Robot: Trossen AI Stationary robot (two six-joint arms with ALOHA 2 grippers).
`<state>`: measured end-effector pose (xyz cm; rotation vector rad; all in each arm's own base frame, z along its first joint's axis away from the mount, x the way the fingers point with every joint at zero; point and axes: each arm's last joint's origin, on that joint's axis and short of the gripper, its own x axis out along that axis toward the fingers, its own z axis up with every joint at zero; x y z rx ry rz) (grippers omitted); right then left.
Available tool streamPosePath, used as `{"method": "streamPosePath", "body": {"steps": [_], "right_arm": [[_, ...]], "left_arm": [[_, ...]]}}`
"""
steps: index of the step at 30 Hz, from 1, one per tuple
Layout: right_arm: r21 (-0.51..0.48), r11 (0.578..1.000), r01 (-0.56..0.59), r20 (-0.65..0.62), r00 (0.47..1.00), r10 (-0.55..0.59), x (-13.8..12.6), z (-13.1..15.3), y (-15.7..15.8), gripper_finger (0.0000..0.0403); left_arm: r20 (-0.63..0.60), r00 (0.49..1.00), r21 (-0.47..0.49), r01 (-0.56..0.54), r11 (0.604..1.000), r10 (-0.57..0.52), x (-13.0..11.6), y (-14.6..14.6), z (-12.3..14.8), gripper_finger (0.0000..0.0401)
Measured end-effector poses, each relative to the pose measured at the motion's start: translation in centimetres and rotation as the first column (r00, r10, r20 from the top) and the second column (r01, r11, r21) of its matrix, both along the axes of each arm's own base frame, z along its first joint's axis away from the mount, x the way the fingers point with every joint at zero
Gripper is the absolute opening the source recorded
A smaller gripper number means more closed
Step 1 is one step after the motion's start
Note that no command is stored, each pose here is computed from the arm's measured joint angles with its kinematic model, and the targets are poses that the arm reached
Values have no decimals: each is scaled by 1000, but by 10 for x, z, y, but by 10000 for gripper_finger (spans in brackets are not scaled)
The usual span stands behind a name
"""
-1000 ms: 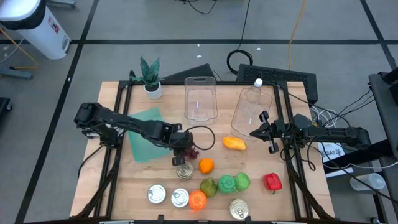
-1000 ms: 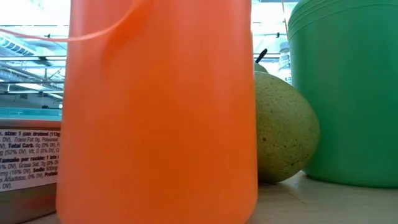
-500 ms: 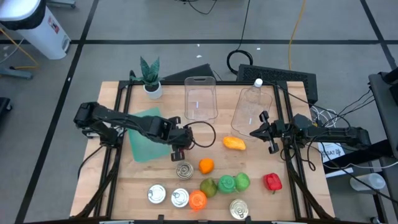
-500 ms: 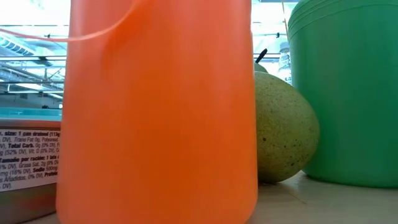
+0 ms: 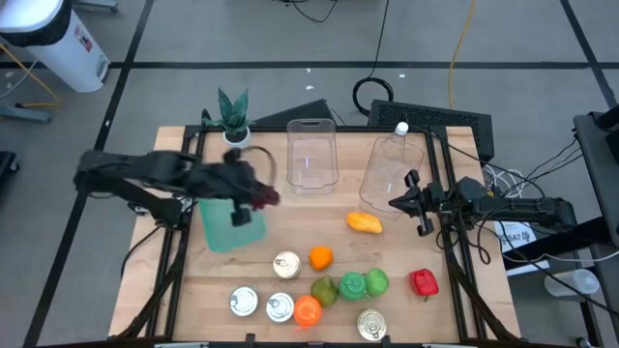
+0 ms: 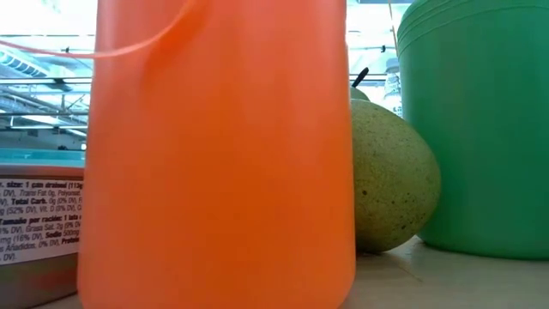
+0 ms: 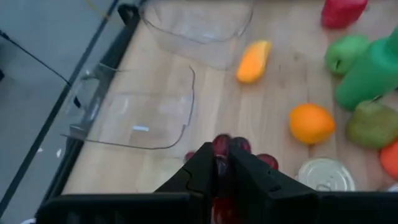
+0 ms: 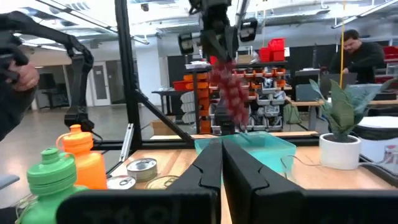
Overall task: Pick & Place Food Item
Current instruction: Put the purple grapes into the left transparent bin
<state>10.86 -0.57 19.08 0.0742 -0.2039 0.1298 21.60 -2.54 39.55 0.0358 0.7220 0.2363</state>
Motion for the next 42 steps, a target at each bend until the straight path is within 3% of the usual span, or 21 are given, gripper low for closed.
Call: {"method": "streamPosePath", "body": {"steps": [8, 18, 31, 42], "right_arm": [[-2, 1000, 0, -6, 1000, 0, 0, -1, 0, 4], [-5, 1000, 1, -6, 1000, -1, 0, -1, 0, 4], [-17, 1000, 4, -8, 1000, -4, 0, -1, 0, 4], [-17, 1000, 4, -8, 1000, -4, 0, -1, 0, 4]], "left_arm": [[283, 957, -62, -49, 997, 65, -73, 13, -1, 49], [394, 893, -198, -146, 969, 216, -128, 24, -51, 49], [495, 840, -242, -111, 964, 221, -141, 26, -98, 49], [634, 771, -166, 66, 984, 55, -128, 20, -123, 49]]}}
